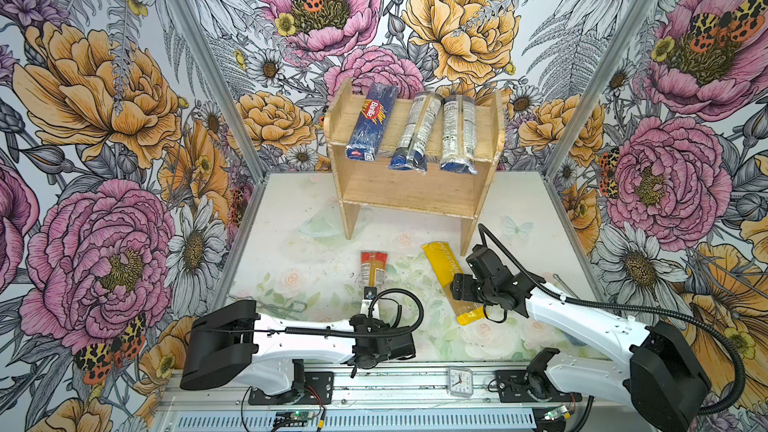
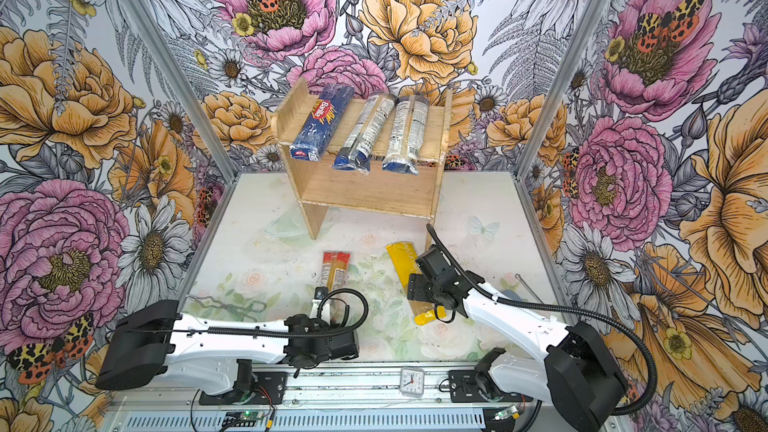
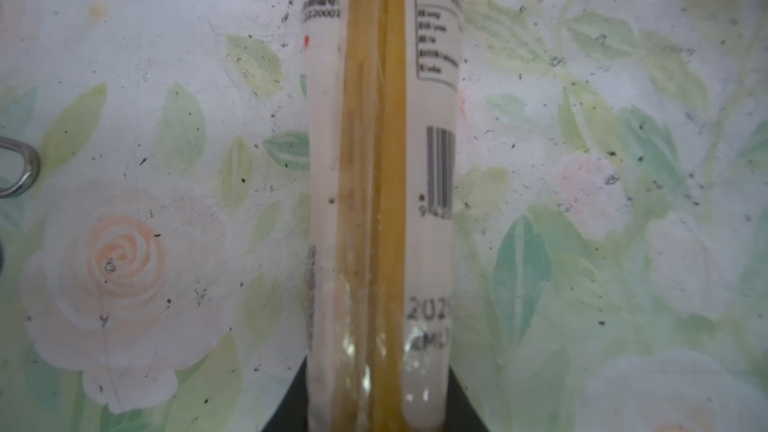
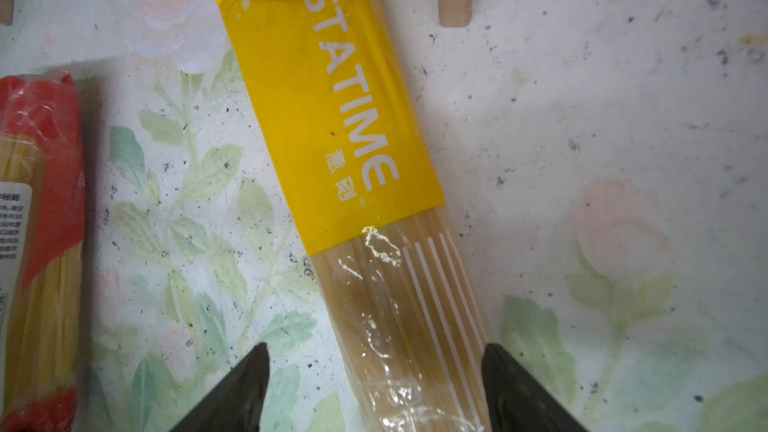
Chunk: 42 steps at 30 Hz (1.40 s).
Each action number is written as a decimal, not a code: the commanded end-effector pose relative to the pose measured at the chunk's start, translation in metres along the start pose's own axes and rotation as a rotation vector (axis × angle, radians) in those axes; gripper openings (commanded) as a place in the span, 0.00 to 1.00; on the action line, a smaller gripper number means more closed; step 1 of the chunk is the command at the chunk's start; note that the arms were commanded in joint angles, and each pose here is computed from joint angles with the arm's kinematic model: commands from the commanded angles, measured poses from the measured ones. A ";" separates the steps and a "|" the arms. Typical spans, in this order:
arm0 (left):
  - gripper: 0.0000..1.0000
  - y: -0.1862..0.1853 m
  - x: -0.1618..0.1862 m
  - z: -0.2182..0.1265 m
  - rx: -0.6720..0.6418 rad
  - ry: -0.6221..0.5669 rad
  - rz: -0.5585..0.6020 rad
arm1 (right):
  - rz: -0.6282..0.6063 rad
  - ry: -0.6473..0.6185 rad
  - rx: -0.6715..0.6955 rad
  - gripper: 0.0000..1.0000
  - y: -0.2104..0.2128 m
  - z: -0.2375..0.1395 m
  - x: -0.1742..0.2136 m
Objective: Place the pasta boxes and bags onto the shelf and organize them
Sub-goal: 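Lift the red-labelled bag upright with the left gripper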
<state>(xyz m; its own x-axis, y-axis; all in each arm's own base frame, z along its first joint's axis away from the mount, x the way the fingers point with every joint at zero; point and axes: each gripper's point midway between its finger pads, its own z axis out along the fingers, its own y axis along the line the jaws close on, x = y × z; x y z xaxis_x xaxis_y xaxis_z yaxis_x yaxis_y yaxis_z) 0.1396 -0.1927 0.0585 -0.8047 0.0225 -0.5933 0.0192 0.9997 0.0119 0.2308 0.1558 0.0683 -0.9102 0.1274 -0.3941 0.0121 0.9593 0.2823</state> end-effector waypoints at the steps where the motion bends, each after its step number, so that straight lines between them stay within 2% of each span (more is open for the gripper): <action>1: 0.00 -0.001 -0.045 -0.017 0.058 -0.202 -0.048 | 0.009 -0.035 0.005 0.82 0.000 -0.001 -0.010; 10: 0.00 0.005 -0.063 -0.035 0.264 -0.287 -0.112 | 0.015 -0.041 0.004 0.82 -0.001 -0.002 -0.010; 16: 0.00 0.020 -0.080 -0.046 0.288 -0.348 -0.148 | 0.014 -0.038 0.013 0.82 -0.004 -0.001 -0.007; 26: 0.00 0.018 -0.112 -0.065 0.279 -0.425 -0.070 | 0.012 -0.040 0.011 0.82 -0.004 -0.001 -0.007; 31: 0.00 0.003 -0.115 -0.075 0.350 -0.444 -0.001 | 0.013 -0.039 0.011 0.82 -0.004 -0.001 -0.006; 37: 0.00 -0.003 -0.129 -0.088 0.390 -0.501 0.013 | 0.009 -0.039 0.009 0.81 -0.003 -0.001 -0.008; 42: 0.00 -0.010 -0.142 -0.101 0.407 -0.551 0.075 | 0.005 -0.030 0.009 0.81 -0.002 0.000 -0.007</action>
<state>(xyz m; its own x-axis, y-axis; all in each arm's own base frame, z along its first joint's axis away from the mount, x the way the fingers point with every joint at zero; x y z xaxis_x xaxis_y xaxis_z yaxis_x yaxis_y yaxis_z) 0.1786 -0.1878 0.1517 -0.5191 0.1348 -0.8440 0.3544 0.9325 -0.0691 0.2314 0.1546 0.0684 -0.9079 0.1288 -0.3988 0.0144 0.9606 0.2775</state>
